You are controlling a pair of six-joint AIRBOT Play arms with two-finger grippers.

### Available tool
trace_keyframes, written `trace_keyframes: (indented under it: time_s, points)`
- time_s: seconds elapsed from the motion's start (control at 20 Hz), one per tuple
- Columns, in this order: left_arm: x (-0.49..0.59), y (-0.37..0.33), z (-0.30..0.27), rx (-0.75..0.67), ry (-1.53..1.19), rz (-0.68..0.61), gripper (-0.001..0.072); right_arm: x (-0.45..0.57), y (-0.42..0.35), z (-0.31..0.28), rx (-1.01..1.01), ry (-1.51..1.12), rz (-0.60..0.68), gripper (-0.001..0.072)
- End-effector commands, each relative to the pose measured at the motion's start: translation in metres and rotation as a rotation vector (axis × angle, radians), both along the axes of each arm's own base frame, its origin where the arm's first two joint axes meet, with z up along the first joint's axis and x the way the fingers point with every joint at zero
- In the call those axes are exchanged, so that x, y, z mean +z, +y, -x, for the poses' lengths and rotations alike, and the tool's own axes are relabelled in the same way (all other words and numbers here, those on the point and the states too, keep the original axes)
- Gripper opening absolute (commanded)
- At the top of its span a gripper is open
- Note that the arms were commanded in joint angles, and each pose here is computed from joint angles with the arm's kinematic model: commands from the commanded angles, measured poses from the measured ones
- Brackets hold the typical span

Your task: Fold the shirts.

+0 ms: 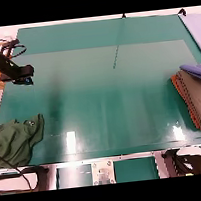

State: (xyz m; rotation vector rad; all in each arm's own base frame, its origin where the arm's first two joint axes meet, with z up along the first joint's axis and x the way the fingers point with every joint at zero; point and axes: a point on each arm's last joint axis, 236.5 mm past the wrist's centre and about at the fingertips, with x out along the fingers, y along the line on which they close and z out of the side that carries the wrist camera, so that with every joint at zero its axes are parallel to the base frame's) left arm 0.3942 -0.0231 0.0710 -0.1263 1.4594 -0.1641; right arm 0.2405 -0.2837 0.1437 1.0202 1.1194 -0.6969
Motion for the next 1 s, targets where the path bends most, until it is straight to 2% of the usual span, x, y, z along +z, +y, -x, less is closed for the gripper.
trace_keyframes:
  time_s: [0.0,0.15,0.2,0.3,0.35,0.45,0.5,0.55,0.75,0.95]
  points:
    - [0.000,0.000,0.000,-0.020,-0.005,-0.001,0.0026,-0.037,0.007,0.067,-0.094,0.264,-0.022,0.0015]
    - [0.000,0.000,-0.004,-0.022,-0.022,-0.002,0.0026,-0.085,0.023,0.092,-0.095,0.389,-0.114,0.0017]
    - [0.000,0.000,-0.004,-0.022,-0.023,-0.002,0.0026,-0.100,0.026,0.094,-0.090,0.404,-0.126,0.0094]
    - [0.000,0.000,-0.005,-0.022,-0.024,-0.002,0.0026,-0.124,0.040,0.102,-0.083,0.442,-0.185,0.0480]
    - [0.001,0.000,-0.005,-0.023,-0.028,-0.003,0.0026,-0.129,0.045,0.104,-0.095,0.456,-0.207,0.0500]
    - [0.001,0.000,-0.006,-0.032,-0.034,-0.004,0.0026,-0.127,0.051,0.083,-0.095,0.383,-0.237,0.0490]
    - [0.001,-0.001,-0.006,-0.033,-0.035,-0.002,0.0026,-0.119,0.056,0.053,-0.063,0.279,-0.247,0.0370]
    - [0.003,-0.005,-0.006,-0.035,-0.037,0.015,0.0026,-0.106,0.063,0.019,0.009,0.157,-0.239,0.0068]
    - [0.017,-0.023,0.013,-0.020,-0.088,0.088,0.0025,-0.055,0.117,-0.091,0.333,-0.137,-0.084,0.0015]
    - [0.000,-0.031,0.077,0.028,-0.062,0.118,0.0025,-0.058,0.221,-0.104,0.632,-0.199,-0.013,0.0015]
